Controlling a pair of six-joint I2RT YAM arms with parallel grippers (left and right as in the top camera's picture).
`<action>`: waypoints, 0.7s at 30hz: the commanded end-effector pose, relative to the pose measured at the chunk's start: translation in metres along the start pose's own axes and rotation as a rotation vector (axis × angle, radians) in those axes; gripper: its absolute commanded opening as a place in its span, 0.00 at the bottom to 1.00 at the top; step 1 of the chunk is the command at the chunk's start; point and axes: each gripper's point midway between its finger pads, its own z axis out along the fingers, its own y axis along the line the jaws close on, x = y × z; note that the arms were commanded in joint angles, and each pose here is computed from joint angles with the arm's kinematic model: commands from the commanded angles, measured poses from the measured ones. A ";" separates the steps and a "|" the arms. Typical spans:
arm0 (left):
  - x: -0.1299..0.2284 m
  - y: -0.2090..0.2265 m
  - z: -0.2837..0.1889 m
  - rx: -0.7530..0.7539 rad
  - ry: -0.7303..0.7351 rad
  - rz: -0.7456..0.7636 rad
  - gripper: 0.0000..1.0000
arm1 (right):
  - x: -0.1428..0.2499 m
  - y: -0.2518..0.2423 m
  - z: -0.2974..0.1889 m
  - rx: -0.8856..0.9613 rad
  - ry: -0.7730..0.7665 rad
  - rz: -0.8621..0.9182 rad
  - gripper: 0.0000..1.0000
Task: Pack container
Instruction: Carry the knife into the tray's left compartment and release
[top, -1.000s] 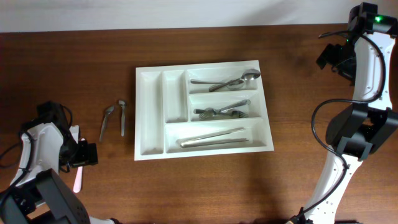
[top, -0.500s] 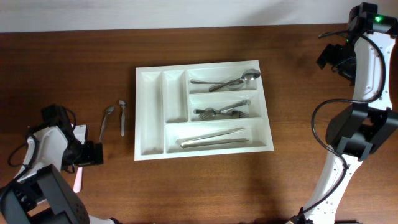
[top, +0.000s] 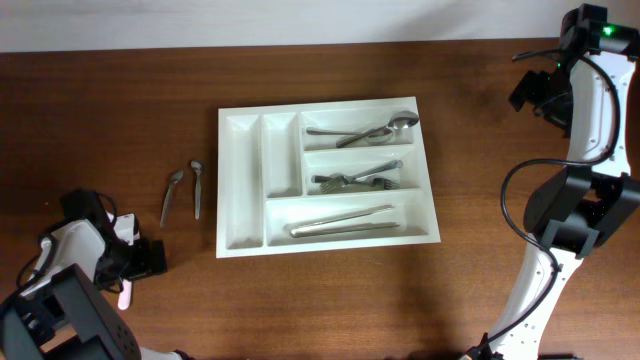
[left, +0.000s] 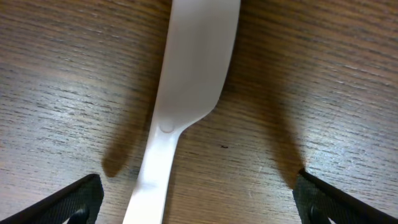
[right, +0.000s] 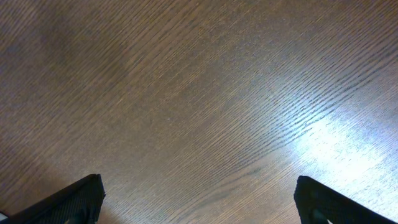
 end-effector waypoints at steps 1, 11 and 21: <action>0.001 -0.003 0.005 0.031 0.002 -0.023 0.99 | -0.004 -0.005 -0.011 0.008 -0.031 0.008 0.99; 0.000 -0.003 0.012 0.032 0.008 -0.018 0.99 | -0.004 -0.005 -0.011 0.008 -0.031 0.008 0.99; -0.006 -0.002 0.014 0.026 -0.014 -0.020 0.48 | -0.004 -0.005 -0.011 0.008 -0.031 0.008 0.99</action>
